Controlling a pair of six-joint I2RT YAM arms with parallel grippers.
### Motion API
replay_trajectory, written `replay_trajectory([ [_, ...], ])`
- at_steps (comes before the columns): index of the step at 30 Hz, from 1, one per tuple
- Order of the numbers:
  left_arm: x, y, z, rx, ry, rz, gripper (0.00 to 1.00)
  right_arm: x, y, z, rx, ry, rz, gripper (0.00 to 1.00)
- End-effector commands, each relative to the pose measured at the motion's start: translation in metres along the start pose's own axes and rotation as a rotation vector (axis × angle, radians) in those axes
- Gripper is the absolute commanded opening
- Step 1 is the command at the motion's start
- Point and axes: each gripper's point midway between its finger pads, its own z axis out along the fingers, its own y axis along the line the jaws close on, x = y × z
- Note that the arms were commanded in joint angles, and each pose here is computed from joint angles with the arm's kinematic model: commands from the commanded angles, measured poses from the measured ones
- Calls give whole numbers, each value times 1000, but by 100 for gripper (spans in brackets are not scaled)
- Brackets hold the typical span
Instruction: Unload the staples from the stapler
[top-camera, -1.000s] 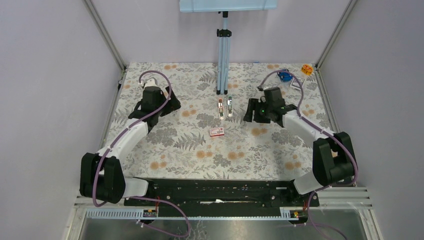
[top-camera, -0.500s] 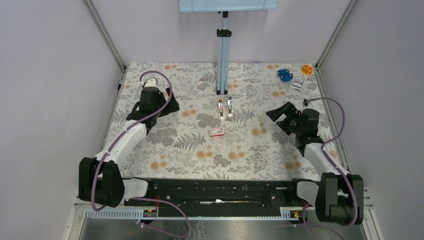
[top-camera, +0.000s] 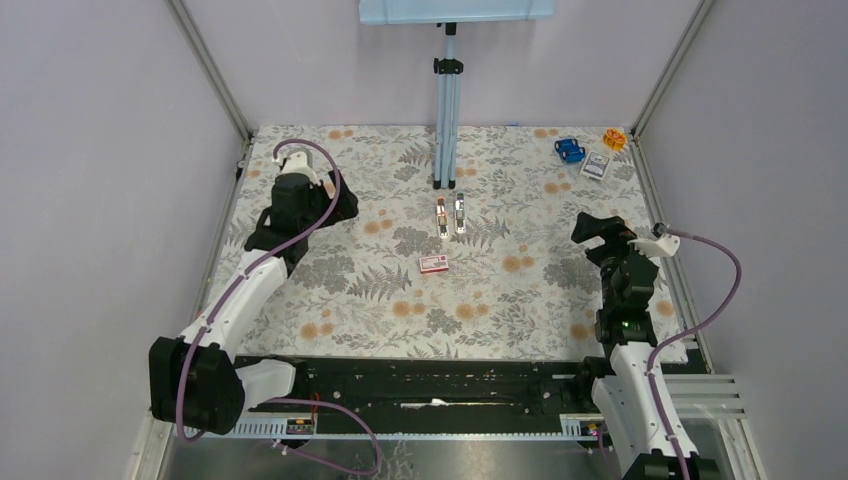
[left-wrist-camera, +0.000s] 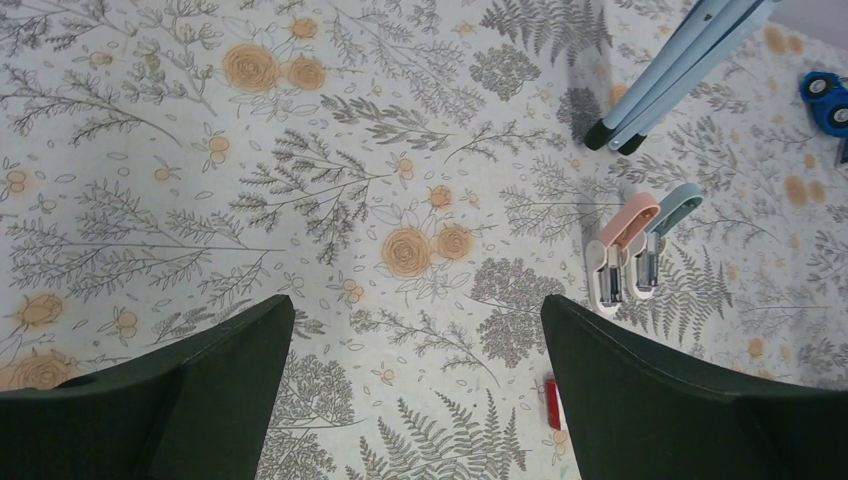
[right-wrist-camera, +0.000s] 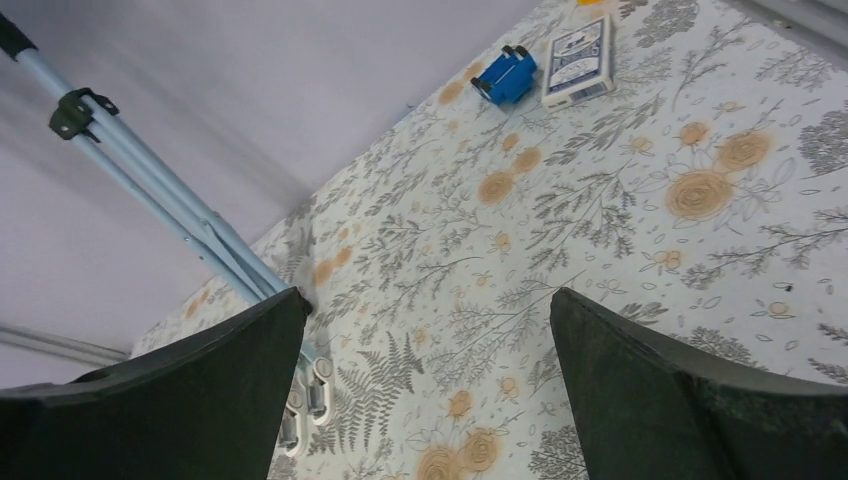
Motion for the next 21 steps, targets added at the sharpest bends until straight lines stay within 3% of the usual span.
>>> replay_trajectory([
  [1,-21,-13,-5,61,-79,-7,99,-18,-13,2,84,-71,-73,100],
  [21,-21,-8,-8,43,-87,-3,99,-20,-18,6,152,-38,-47,100],
])
